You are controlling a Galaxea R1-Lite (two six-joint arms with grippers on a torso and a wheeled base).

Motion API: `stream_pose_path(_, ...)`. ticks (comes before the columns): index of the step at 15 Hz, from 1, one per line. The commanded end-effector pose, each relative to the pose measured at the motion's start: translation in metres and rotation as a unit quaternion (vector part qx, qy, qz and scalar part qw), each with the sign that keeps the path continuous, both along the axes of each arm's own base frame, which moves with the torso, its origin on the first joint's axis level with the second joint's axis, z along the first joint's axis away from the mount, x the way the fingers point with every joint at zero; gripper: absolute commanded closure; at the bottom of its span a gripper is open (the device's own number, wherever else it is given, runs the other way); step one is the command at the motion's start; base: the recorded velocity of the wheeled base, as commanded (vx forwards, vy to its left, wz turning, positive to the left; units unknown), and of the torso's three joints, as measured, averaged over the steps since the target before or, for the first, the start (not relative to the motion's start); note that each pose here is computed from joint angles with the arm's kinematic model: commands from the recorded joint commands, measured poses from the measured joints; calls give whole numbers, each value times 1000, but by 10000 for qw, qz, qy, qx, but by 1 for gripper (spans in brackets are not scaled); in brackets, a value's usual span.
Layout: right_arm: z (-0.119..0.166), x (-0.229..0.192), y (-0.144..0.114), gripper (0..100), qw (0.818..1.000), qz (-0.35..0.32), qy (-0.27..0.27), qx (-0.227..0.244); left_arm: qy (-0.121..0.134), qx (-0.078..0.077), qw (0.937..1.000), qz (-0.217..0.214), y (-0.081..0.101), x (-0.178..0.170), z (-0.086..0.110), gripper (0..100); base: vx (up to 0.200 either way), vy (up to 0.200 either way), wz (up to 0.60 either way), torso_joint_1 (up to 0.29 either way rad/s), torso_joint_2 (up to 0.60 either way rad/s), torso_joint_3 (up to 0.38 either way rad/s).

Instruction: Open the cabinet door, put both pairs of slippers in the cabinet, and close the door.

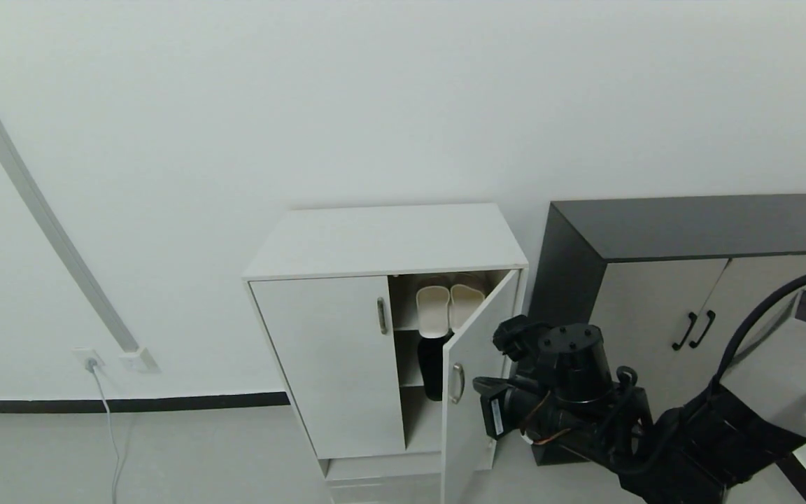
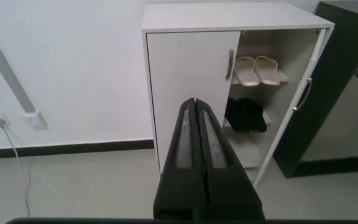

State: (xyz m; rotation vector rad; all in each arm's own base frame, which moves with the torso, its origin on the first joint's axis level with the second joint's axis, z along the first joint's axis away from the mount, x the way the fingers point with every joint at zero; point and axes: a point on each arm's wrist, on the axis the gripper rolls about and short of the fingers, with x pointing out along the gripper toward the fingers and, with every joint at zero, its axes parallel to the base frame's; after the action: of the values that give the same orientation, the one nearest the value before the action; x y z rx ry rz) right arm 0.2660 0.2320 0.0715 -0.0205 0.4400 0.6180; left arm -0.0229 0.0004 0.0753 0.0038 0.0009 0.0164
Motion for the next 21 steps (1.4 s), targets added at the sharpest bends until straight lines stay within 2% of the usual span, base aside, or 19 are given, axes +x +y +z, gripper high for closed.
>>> stream_pose_path(1,-6,2,-1,100,10000,-23,72,-64,3,4,10000,2,0,0,0,100,200,0,0,17,2,-2)
stream_pose_path(4,-9,2,0,100,9999,-23,96,-84,3,-4,10000,10,0,0,0,100,200,0,0,9,1,2)
stream_pose_path(9,-14,4,1,100,9998,-16,144,-122,3,-11,10000,10,0,0,0,100,0,0,0,0,0,0)
stream_pose_path(12,-30,11,5,100,9998,-49,158,-129,3,-11,10000,18,0,0,0,100,0,0,0,0,0,0)
stream_pose_path(17,-45,32,16,100,9999,-157,28,-45,3,-4,10000,25,0,0,0,100,0,0,0,0,0,0)
stream_pose_path(21,-45,59,22,100,9992,-317,-193,133,3,-11,10000,25,0,0,0,100,0,0,0,0,0,0)
